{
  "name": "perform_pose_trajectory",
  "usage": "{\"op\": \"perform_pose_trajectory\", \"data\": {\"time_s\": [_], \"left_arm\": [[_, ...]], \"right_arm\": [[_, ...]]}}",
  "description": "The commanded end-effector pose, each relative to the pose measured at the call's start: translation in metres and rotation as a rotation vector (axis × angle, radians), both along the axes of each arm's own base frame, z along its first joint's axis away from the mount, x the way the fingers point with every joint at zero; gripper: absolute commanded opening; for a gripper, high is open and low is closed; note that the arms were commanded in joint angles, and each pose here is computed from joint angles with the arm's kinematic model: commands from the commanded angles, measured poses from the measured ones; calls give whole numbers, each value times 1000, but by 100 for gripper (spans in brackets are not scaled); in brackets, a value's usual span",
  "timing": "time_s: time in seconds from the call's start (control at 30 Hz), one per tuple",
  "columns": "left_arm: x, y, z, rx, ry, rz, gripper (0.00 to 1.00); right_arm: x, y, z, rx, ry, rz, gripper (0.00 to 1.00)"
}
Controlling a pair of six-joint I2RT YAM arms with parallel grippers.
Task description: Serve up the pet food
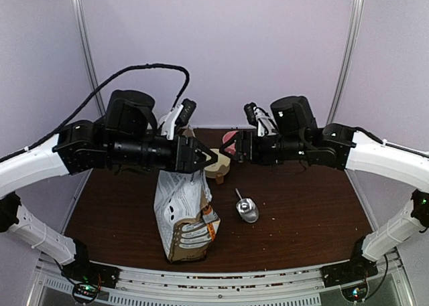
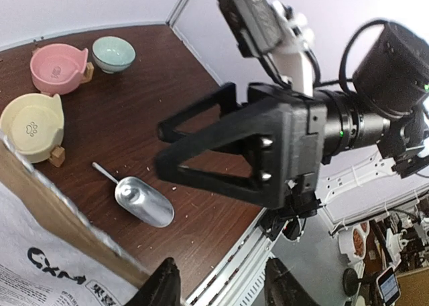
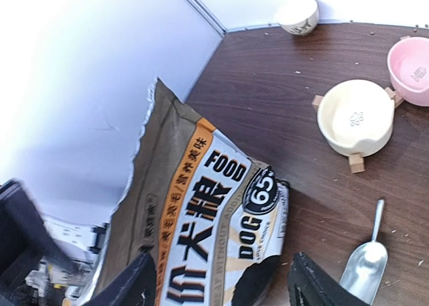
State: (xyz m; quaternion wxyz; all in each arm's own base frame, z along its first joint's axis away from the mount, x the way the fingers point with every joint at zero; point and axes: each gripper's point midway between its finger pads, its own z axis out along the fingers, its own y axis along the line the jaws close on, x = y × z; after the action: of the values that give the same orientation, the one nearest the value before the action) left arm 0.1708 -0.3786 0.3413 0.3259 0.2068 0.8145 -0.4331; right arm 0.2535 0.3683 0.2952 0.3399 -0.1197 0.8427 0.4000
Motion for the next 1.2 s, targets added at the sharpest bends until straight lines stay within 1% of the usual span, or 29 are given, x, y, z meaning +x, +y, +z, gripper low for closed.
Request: {"op": "perform_pose_trajectory", "data": {"time_s": [0.0,0.13,0.3,0.37,0.6,0.97,1.17], "left_arm": [[21,31,17,-32,-52,113,47],[30,48,15,-44,-39,154,50],[31,59,12,-41,-37,185,56],[30,63,11,-45,-35,192,57],[25,66,4,-49,-13,182,57],[21,65,-4,-45,8,160,57],[20,66,-4,-47,8,160,57]], "right_arm": [[-19,-1,17,86,79,25,66],[-38,11,35,128,93,71,63],[-58,26,47,132,105,121,57],[-66,34,49,124,114,142,53],[-89,60,52,87,121,218,45],[-96,76,36,-52,99,213,33],[-98,79,33,-80,95,211,31]]}}
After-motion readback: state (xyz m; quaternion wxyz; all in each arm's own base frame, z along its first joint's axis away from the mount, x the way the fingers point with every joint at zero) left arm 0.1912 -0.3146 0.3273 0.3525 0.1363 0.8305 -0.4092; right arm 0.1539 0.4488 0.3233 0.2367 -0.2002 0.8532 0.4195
